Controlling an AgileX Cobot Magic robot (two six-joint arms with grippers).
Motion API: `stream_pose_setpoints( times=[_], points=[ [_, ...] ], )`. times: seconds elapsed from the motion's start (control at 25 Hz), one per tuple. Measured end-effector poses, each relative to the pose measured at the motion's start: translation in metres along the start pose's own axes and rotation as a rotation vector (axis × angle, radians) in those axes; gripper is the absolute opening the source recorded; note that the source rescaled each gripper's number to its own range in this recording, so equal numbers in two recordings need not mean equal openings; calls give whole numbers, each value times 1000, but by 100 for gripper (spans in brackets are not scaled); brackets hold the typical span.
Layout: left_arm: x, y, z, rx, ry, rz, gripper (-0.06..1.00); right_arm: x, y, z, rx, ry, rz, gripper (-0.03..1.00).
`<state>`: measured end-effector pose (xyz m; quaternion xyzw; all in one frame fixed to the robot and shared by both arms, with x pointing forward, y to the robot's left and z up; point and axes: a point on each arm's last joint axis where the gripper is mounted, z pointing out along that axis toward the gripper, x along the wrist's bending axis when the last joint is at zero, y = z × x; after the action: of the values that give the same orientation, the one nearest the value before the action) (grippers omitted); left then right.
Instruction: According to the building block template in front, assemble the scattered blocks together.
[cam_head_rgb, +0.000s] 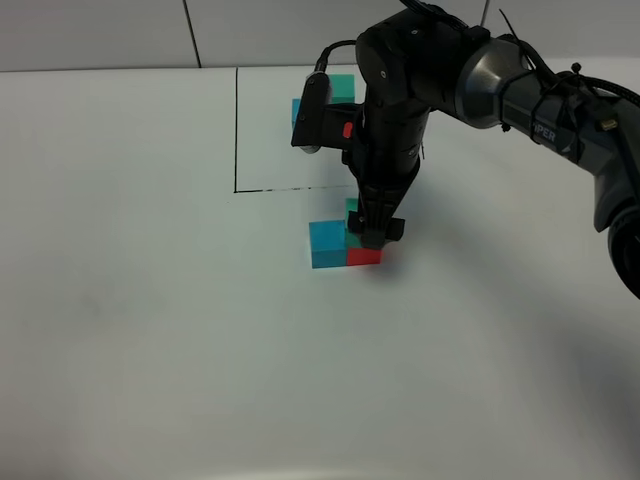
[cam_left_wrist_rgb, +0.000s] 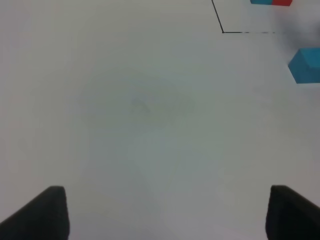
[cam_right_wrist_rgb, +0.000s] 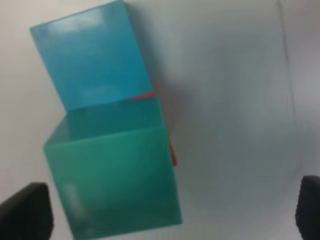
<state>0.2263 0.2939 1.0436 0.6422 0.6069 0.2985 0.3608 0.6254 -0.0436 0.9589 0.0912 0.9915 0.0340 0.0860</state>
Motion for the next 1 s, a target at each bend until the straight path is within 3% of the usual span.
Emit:
stream_pose_setpoints(
  times=[0.24, 0.4, 0.56, 0.76, 1.0],
  points=[
    [0, 0, 0, 0, 0, 0, 76, 2, -4, -22, -10, 16, 44, 99],
    [0, 0, 0, 0, 0, 0, 76, -4, -18, -38, -59, 58, 160, 99],
    [0, 0, 0, 0, 0, 0, 76, -12, -59, -32, -32, 83, 323, 100],
    [0, 0, 0, 0, 0, 0, 76, 2, -115, -14, -16, 66, 598, 100],
    [0, 0, 0, 0, 0, 0, 76, 5, -155, -21, -84, -56, 900, 100]
  ],
)
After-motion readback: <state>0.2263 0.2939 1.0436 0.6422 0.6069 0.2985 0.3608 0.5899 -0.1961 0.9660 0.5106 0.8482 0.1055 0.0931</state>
